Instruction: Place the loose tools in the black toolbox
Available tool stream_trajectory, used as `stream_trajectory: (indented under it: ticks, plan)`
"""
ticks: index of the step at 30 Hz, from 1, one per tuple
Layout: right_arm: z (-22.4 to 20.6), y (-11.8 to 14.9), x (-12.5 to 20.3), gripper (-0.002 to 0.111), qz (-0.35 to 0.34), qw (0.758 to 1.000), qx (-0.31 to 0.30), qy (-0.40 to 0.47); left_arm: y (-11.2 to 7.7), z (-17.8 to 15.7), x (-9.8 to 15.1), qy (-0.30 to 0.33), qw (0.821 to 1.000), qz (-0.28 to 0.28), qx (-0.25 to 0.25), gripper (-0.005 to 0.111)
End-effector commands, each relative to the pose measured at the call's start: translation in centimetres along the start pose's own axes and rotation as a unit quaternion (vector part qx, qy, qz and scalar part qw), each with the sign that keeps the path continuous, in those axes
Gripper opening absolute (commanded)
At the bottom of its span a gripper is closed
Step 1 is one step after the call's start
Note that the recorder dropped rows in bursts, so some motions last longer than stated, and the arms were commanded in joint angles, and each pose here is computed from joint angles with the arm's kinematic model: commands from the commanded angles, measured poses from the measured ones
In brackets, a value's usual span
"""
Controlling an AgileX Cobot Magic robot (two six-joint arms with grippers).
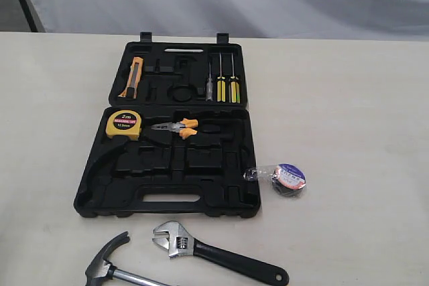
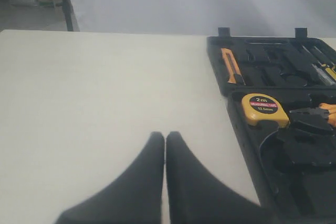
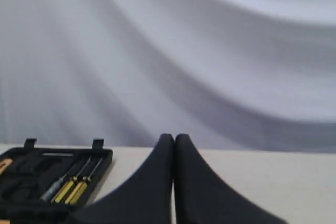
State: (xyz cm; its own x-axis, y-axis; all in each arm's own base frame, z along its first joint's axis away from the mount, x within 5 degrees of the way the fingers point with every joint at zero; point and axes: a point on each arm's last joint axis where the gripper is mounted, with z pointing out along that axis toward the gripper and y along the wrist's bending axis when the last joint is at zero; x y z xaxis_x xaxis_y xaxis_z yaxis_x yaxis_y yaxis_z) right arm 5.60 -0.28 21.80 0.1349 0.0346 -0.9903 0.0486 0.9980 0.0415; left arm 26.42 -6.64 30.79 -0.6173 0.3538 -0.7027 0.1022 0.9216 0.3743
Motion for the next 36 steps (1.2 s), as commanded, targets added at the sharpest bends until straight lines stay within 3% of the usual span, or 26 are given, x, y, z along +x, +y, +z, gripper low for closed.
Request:
stream_trajectory:
  ticks: [1, 6, 9, 11, 14, 18, 21, 25, 28, 30, 36]
  plan:
    - [-0.1, 0.2, -1.3, 0.000, -0.005, 0.997, -0.011, -0.072, 0.0, -0.1, 0.2, -0.003, 1.000, -0.011, 0.007, 0.001]
    - [-0.4, 0.5, -2.4, 0.000, -0.004, 0.991, -0.024, -0.135, 0.0, -0.1, 0.2, -0.003, 1.000, -0.011, 0.007, 0.001]
    - [-0.5, 0.3, -2.7, 0.000, 0.049, 0.987, -0.021, -0.152, 0.0, -0.1, 0.2, -0.003, 1.000, -0.011, 0.007, 0.001]
    - [-0.3, 0.1, -2.7, 0.000, 0.097, 0.991, -0.009, -0.096, 0.0, -0.1, 0.2, -0.003, 1.000, -0.011, 0.007, 0.001]
    - [-0.4, 0.1, -4.9, -0.001, 0.096, 0.995, 0.012, 0.018, 0.0, -0.1, 0.2, -0.003, 1.000, -0.011, 0.007, 0.001]
    - [0.5, 0.4, -9.2, -0.001, 0.052, 0.983, 0.019, 0.177, 0.0, -0.1, 0.2, -0.003, 1.000, -0.011, 0.007, 0.001]
    - [2.4, 1.3, -10.5, -0.001, 0.019, 0.943, -0.031, 0.332, 0.0, -0.1, 0.2, -0.003, 1.000, -0.011, 0.007, 0.001]
    - [6.1, 3.6, -8.9, -0.001, 0.009, 0.846, -0.179, 0.503, 0.0, -0.1, 0.2, -0.003, 1.000, -0.011, 0.007, 0.001]
    - [9.0, 5.8, -6.6, -0.001, 0.019, 0.787, -0.281, 0.549, 0.0, -0.1, 0.2, -0.003, 1.000, -0.011, 0.007, 0.001]
    - [10.5, 7.5, -5.1, -0.001, 0.010, 0.765, -0.314, 0.562, 0.0, -0.1, 0.2, -0.003, 1.000, -0.011, 0.007, 0.001]
    - [11.5, 16.3, -1.5, -0.001, -0.093, 0.689, -0.425, 0.579, 0.0, -0.1, 0.2, -0.003, 1.000, -0.011, 0.007, 0.001]
